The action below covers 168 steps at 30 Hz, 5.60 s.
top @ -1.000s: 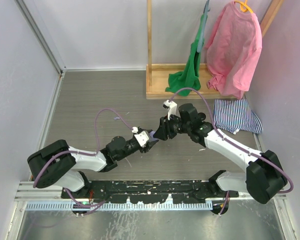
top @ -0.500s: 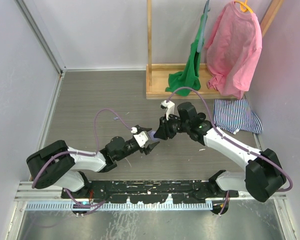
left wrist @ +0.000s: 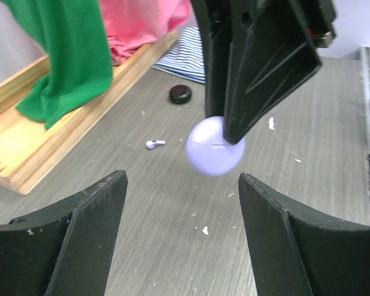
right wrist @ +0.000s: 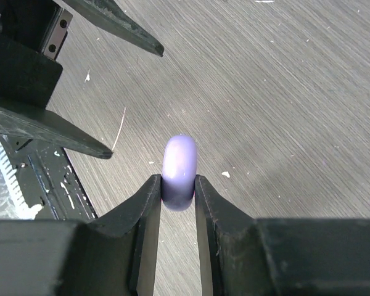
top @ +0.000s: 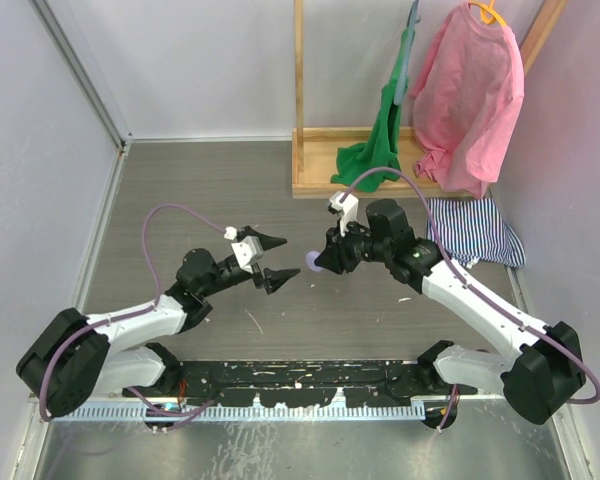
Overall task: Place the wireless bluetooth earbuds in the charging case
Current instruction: Open the charging case, then move the earbud to the center of the board.
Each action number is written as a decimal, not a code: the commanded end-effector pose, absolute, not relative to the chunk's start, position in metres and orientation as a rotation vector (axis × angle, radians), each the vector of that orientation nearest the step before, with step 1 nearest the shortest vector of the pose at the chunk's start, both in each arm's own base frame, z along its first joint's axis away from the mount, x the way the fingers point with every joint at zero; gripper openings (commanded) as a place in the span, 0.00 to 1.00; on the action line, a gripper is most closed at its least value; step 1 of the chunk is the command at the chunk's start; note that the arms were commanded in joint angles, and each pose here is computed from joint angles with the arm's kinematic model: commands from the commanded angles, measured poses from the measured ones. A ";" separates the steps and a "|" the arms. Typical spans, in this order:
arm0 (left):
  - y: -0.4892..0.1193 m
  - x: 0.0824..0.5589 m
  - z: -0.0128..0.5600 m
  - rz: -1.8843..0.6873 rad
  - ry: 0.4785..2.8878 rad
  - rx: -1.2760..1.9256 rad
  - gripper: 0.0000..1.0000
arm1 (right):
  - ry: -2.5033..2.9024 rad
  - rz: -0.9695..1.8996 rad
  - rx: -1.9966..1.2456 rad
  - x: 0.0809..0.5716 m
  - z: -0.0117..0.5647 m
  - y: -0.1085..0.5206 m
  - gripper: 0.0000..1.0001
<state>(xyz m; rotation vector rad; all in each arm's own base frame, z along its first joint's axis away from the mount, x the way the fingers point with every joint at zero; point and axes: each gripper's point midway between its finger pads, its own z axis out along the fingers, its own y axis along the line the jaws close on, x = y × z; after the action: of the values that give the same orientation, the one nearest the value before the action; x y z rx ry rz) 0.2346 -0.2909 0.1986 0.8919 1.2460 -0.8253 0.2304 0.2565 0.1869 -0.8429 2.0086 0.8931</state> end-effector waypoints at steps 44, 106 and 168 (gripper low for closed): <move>-0.319 0.186 0.232 -1.438 1.155 1.116 0.33 | 1.604 0.914 -1.391 0.203 0.248 0.283 0.05; -0.284 0.169 0.310 -1.297 0.889 0.792 0.00 | 1.149 0.983 -0.987 0.210 0.338 0.295 0.70; -0.286 0.168 0.242 -0.935 0.741 1.088 0.00 | 1.898 0.432 -0.628 0.328 0.207 0.243 0.69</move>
<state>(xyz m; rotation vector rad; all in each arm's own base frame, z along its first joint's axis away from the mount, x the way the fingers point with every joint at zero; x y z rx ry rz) 0.1753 -0.2871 0.2338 1.0331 0.8706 -1.0021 0.3035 0.2577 0.2080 -0.7090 1.8830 0.5560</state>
